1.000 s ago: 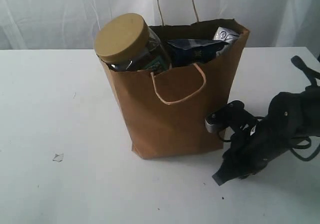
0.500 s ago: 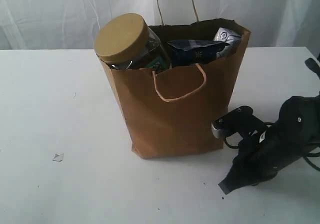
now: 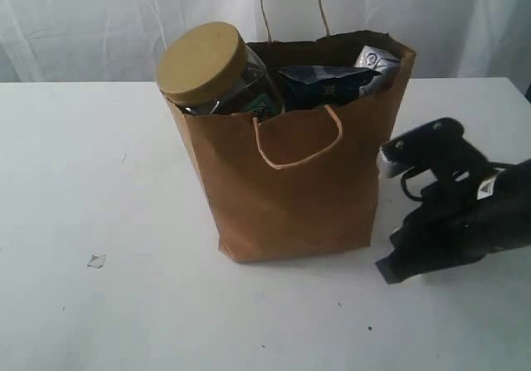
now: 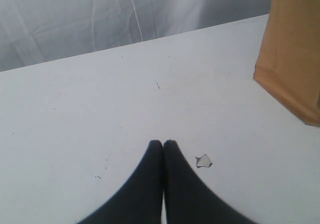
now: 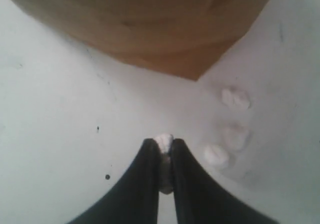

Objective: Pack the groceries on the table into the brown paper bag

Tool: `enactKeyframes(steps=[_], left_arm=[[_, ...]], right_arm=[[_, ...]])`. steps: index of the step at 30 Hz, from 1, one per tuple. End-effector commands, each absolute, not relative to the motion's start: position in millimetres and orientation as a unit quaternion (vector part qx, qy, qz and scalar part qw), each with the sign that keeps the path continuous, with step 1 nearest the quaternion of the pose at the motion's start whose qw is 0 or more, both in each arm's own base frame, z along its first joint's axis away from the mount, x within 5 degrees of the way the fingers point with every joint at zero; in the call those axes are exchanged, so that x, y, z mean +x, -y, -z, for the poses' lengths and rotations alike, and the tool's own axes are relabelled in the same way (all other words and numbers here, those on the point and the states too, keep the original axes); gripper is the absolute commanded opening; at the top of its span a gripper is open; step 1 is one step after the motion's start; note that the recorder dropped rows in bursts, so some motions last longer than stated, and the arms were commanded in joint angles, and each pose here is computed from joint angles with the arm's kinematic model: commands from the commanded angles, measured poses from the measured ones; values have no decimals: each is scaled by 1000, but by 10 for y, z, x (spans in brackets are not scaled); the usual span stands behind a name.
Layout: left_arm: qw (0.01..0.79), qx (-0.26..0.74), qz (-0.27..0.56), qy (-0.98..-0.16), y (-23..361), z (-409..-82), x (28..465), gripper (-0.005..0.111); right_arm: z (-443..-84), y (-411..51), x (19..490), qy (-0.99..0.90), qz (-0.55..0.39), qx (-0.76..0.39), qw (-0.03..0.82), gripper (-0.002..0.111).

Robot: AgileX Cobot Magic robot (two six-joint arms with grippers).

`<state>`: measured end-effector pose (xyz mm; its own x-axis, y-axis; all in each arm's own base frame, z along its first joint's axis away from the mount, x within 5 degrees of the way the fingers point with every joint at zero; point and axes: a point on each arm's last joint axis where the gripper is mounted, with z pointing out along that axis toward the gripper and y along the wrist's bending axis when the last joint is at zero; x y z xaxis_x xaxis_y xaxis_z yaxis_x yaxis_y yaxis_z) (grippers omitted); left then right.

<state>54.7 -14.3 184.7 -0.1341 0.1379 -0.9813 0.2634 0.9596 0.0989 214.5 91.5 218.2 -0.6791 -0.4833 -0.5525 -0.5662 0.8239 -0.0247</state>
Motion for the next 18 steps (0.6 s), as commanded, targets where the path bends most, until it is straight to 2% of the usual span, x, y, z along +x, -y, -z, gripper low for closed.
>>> enactKeyframes(steps=[1, 10, 13, 18], left_arm=[[647, 128, 53, -750, 143, -1842, 546, 0], [647, 128, 53, -750, 143, -1842, 546, 0], [647, 128, 53, -750, 143, -1842, 546, 0], [647, 128, 53, -750, 143, -1842, 546, 0]], right_arm=[[-2624, -886, 2044, -886, -86, -277, 363, 1], [-3713, -914, 2119, -799, -98, -256, 535, 1], [-3911, -957, 2254, -783, -95, -253, 560, 1], [-3936, -1088, 2596, -788, -91, -261, 550, 1]])
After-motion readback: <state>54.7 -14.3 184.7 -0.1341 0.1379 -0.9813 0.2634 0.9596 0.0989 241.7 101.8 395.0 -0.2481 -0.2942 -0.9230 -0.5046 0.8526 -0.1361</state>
